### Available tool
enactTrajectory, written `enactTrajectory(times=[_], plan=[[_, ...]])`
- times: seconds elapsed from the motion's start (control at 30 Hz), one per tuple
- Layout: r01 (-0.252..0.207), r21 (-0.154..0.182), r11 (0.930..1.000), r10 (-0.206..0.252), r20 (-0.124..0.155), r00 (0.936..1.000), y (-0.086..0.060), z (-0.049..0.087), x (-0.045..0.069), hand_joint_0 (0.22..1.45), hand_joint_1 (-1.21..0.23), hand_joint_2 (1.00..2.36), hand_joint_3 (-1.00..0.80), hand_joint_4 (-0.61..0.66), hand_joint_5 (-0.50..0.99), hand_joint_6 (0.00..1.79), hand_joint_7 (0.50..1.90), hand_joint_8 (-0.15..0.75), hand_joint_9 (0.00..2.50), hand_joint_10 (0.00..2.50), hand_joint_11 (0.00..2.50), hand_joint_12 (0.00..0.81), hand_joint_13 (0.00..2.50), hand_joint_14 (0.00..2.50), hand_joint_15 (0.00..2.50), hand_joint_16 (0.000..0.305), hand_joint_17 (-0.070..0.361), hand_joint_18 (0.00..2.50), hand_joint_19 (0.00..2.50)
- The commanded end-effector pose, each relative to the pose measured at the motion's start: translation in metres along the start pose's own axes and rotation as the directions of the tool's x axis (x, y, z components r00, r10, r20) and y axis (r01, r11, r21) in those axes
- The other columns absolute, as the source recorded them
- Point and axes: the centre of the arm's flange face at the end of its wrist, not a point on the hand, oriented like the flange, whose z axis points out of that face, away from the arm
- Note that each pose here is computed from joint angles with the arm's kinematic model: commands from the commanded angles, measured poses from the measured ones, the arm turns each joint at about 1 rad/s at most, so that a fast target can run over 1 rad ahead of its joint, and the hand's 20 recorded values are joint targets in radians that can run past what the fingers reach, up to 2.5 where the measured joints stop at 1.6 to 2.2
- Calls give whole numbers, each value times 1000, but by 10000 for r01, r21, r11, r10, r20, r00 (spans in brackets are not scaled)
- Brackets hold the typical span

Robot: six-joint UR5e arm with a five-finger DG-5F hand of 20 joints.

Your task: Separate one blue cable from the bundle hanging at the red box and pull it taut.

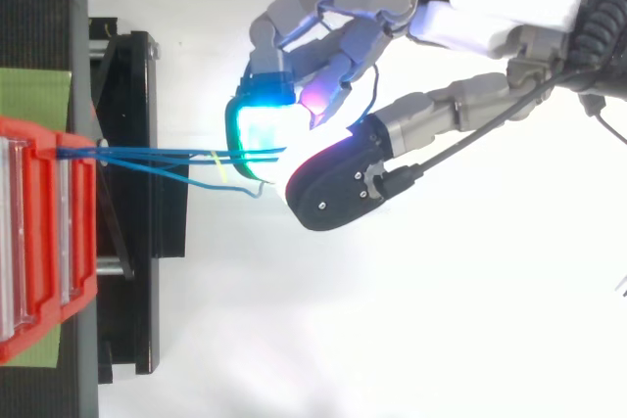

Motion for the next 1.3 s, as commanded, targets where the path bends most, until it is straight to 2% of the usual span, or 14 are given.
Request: enactTrajectory(times=[0.0, 0.07, 0.13, 0.2, 0.23, 0.3, 0.37, 0.73, 0.87, 1.0, 1.03, 1.17, 1.27], plan=[[-38, -87, 10000, 38, 9, 10000, 1, 1, 1, 641, -714, 1012, -365, 68, -182, 899, 1109, 306, 1071, 22, 709, 300, 617, 9, 226, 38, 85, 534, 373], [-38, -84, 10000, 38, 24, 10000, 1, 1, 0, 653, -756, 1019, -279, 62, -185, 905, 1188, 301, 1063, 22, 710, 303, 620, 9, 219, 38, 86, 543, 371], [-38, -87, 10000, 38, 9, 10000, 1, 1, 0, 681, -785, 1021, -269, 32, -188, 916, 1196, 302, 1053, 22, 711, 303, 623, 9, 219, 39, 87, 548, 364], [-38, -84, 10000, 38, 24, 10000, 1, 1, 0, 728, -804, 1012, -367, 8, -194, 927, 1202, 301, 1038, 23, 723, 304, 622, 9, 219, 39, 87, 549, 356], [-38, -81, 10000, 38, 39, 10000, 1, 1, 0, 737, -802, 1000, -500, 13, -199, 932, 1082, 293, 1032, 20, 714, 299, 616, 9, 206, 38, 86, 552, 337], [-38, -81, 10000, 38, 39, 10000, 1, 1, 0, 735, -804, 1000, -500, 27, -198, 928, 1029, 284, 1014, 22, 711, 298, 609, 8, 208, 38, 85, 547, 330], [-38, -81, 10000, 38, 39, 10000, 1, 1, 0, 713, -822, 1000, -500, 53, -194, 919, 989, 281, 1013, 21, 705, 295, 598, 8, 203, 37, 83, 535, 316], [-38, -81, 10000, 39, 39, 10000, 1, 1, -1, 567, -891, 1000, -500, 121, -164, 914, 1079, 282, 1051, 20, 725, 286, 587, 8, 206, 36, 80, 521, 329], [-38, -79, 10000, 39, 54, 10000, 1, 1, -1, 504, -815, 1000, -500, 117, -164, 917, 1035, 294, 1057, 21, 711, 299, 594, 8, 216, 38, 86, 528, 332], [-41, -96, 9999, 41, 42, 10000, 1, 1, 0, 498, -761, 1000, -500, 115, -164, 915, 1014, 302, 1061, 18, 705, 304, 596, 8, 212, 39, 87, 524, 340], [-41, -93, 9999, 42, 57, 10000, 1, 1, -1, 510, -695, 1000, -500, 113, -165, 912, 1019, 302, 1066, 21, 721, 302, 593, 8, 216, 38, 86, 519, 345], [-41, -93, 9999, 42, 57, 10000, 1, 1, -1, 583, -627, 1000, -500, 99, -167, 904, 1037, 294, 1062, 22, 720, 292, 586, 9, 224, 36, 80, 498, 360], [-41, -96, 9999, 41, 42, 10000, 1, 1, 0, 613, -640, 1000, -500, 77, -166, 900, 1076, 292, 1060, 22, 711, 288, 584, 9, 218, 35, 80, 496, 359]])
